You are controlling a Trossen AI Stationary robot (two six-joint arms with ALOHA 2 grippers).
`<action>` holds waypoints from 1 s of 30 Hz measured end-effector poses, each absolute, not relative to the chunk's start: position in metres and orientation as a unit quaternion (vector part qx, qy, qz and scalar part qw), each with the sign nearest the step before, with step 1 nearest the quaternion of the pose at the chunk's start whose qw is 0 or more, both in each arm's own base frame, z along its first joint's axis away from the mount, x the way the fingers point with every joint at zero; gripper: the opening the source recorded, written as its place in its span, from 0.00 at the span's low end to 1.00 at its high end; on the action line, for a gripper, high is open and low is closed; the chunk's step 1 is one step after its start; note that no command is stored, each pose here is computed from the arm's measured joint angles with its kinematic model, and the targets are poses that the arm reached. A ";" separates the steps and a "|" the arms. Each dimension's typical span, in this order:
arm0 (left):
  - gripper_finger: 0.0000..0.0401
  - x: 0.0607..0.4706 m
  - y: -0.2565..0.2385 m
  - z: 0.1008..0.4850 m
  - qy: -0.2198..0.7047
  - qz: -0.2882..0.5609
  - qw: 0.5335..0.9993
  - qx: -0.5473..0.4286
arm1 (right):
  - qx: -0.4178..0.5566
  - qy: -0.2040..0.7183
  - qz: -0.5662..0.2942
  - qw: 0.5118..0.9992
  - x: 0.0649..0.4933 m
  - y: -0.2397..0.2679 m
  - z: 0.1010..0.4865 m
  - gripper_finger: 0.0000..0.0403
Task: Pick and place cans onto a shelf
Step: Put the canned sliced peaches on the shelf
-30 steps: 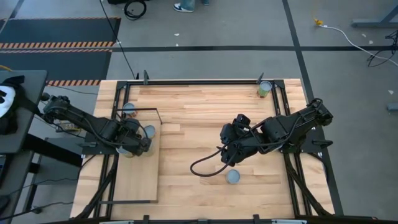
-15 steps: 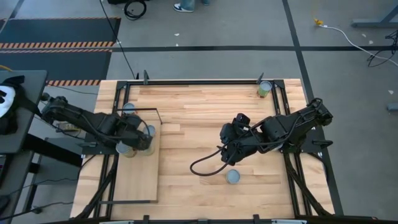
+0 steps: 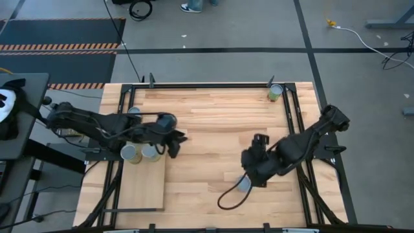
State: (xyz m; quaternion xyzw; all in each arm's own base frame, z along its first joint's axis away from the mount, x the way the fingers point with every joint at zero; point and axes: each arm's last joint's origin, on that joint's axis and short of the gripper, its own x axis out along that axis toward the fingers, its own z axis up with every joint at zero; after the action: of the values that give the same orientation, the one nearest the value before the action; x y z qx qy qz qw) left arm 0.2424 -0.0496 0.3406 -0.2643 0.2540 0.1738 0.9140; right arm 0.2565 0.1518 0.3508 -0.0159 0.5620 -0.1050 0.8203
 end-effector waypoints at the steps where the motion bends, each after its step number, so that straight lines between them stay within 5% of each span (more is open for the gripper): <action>1: 0.31 0.247 -0.051 0.337 0.259 0.169 0.917 -0.253 | -0.016 0.581 -0.105 0.807 0.254 0.154 0.339 0.93; 7: 0.44 0.276 -0.074 0.321 0.276 0.081 0.948 -0.139 | -0.042 0.654 -0.127 0.744 0.240 0.156 0.261 0.93; 13: 0.44 0.272 -0.105 0.318 0.280 0.006 0.956 -0.085 | -0.091 0.665 -0.066 0.738 0.235 0.153 0.204 0.93; 21: 0.41 0.262 -0.120 0.321 0.281 -0.016 0.954 -0.104 | -0.113 0.560 0.067 0.818 0.250 0.165 0.171 0.93; 30: 0.40 0.262 -0.117 0.320 0.296 -0.028 0.948 -0.114 | -0.034 0.448 -0.046 0.892 0.284 0.157 0.197 0.93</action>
State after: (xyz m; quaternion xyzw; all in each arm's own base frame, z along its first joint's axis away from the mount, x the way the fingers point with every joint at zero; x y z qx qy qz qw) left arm 0.2621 -0.1166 0.3203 -0.1145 0.2957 -0.0284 0.9480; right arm 0.2836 0.1572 0.1967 -0.0336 0.4481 -0.0463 0.8922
